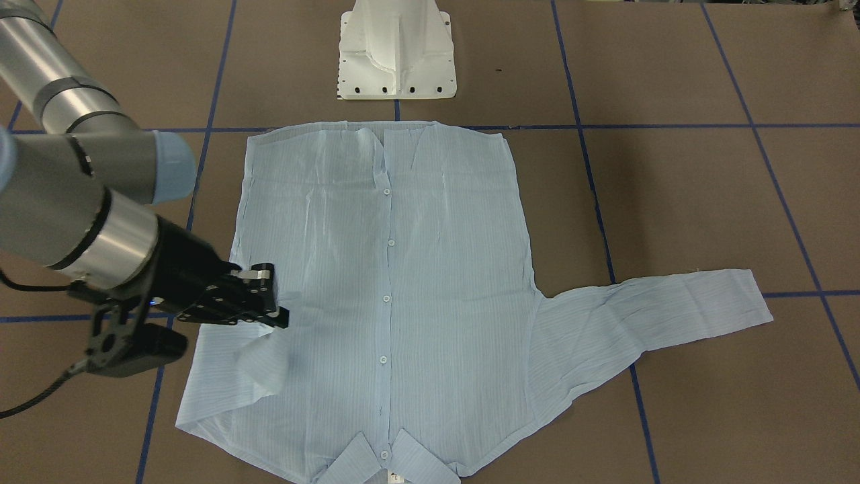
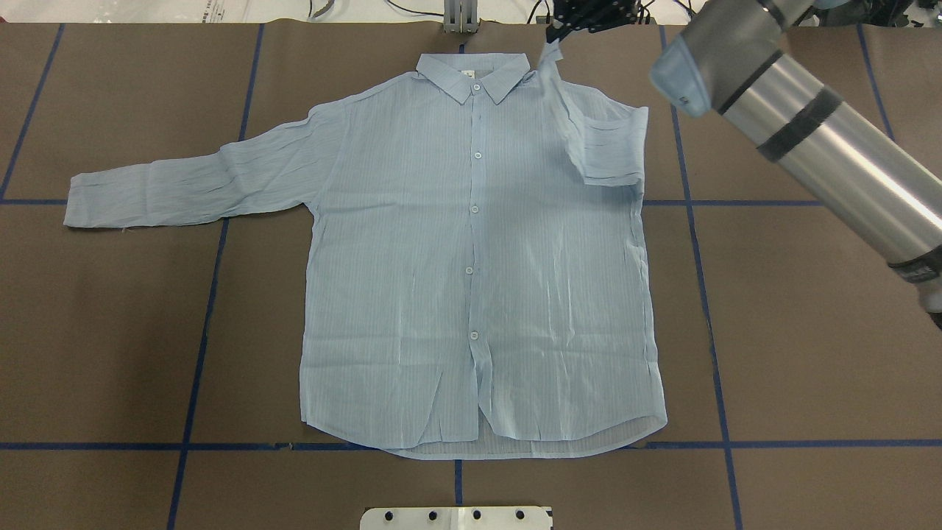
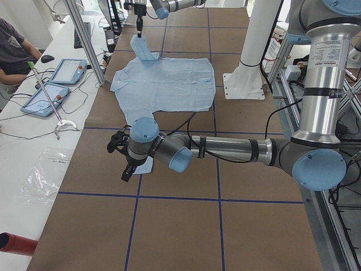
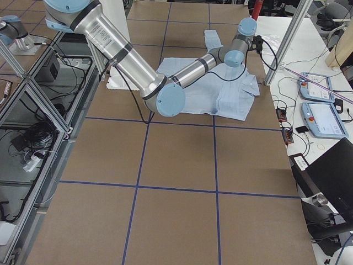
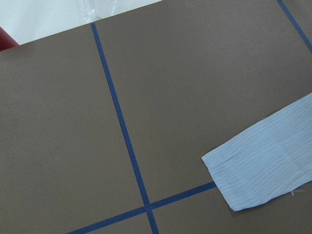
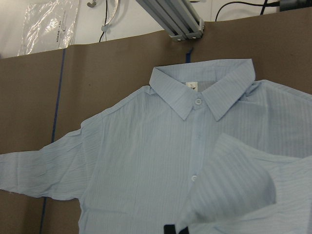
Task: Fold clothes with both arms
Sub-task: 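Lift the sleeve with the right gripper and lay it across the shirt body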
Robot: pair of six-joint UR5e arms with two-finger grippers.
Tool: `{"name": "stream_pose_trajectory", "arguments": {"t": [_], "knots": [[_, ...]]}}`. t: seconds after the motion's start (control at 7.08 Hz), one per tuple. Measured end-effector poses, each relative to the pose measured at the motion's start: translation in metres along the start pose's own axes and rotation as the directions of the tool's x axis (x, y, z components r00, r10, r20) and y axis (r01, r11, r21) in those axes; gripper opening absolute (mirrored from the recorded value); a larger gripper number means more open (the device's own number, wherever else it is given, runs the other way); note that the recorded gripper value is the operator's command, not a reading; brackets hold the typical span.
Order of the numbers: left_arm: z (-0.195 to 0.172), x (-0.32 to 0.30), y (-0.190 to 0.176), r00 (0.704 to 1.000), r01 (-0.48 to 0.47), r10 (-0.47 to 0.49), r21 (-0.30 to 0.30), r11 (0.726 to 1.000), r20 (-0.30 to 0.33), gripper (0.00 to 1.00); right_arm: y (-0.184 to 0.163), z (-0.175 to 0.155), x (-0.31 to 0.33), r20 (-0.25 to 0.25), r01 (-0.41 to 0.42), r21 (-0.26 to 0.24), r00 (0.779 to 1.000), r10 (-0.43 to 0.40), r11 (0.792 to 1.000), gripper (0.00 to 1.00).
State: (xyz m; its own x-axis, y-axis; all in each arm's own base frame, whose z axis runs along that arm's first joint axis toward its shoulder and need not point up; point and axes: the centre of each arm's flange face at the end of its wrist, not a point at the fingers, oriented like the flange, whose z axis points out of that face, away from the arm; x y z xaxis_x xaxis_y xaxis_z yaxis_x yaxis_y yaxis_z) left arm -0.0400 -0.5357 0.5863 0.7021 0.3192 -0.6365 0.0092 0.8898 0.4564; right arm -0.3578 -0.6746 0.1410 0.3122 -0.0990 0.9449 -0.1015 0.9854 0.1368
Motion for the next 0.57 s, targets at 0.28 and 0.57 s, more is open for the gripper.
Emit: {"name": "stream_pose_trajectory", "arguments": {"t": [0.28, 0.57], "knots": [[0.001, -0.002, 0.002, 1.000, 0.006, -0.006, -0.004, 1.000, 0.001, 1.00, 0.019, 0.071, -0.092, -0.050, 0.031, 0.010, 0.998, -0.030, 0.999, 0.00], [0.002, -0.002, 0.002, 1.000, 0.012, -0.012, -0.006, 1.000, 0.001, 1.00, 0.048, 0.148, -0.114, -0.132, 0.043, 0.009, 0.990, -0.041, 0.999, 0.98]]}}
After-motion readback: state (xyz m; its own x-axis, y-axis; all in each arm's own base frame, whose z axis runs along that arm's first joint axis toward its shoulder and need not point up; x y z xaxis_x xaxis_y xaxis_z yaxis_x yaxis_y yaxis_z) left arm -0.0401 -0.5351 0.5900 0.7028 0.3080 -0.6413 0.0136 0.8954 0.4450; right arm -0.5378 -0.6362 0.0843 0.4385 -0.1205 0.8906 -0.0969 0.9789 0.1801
